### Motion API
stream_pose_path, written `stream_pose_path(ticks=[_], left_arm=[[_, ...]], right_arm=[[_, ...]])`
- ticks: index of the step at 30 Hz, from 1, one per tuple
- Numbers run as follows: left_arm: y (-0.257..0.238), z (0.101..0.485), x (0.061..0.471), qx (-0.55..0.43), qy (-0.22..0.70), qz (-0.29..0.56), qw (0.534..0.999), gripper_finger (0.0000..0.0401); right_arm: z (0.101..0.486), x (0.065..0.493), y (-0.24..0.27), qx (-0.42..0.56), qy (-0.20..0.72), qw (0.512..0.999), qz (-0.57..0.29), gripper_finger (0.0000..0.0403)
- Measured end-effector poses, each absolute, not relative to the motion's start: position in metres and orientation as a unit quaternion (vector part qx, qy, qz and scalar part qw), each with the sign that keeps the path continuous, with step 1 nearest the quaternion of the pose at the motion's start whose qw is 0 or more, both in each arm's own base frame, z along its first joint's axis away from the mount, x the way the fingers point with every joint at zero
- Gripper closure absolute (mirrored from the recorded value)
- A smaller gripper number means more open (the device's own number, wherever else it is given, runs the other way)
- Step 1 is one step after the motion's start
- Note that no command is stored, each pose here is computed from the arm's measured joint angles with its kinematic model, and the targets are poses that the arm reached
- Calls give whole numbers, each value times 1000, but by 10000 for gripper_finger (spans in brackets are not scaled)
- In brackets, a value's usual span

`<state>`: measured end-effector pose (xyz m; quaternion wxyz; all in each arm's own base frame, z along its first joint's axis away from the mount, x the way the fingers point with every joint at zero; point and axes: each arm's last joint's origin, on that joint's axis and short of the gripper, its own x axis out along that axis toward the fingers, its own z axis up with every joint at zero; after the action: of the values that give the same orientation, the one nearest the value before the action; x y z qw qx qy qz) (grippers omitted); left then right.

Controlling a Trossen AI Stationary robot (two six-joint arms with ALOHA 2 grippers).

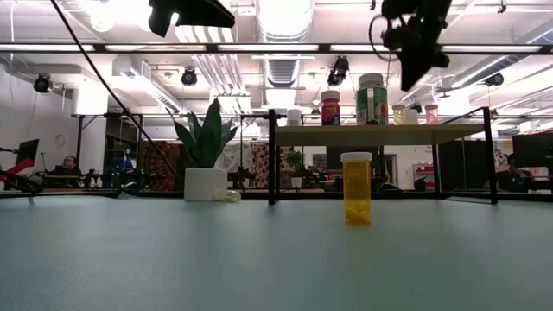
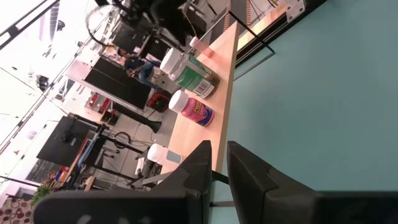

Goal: Pick and place medicine bottles onto shelf by color
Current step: Put the bottom light yellow pill bottle on the shelf

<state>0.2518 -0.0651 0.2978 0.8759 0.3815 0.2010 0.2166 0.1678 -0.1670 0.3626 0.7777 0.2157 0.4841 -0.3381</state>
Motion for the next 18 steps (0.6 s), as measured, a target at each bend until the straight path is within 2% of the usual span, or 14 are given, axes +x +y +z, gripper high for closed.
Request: stream_pose_path(ticks=[6,18], left_arm=[[-65,298,252,382,201,217,876,368],[-65,298,252,382,201,217,876,368]], right_arm=[[368,165,-165,185,419,814,-359,365],[330,169,-169,192,414,812,-363,365]])
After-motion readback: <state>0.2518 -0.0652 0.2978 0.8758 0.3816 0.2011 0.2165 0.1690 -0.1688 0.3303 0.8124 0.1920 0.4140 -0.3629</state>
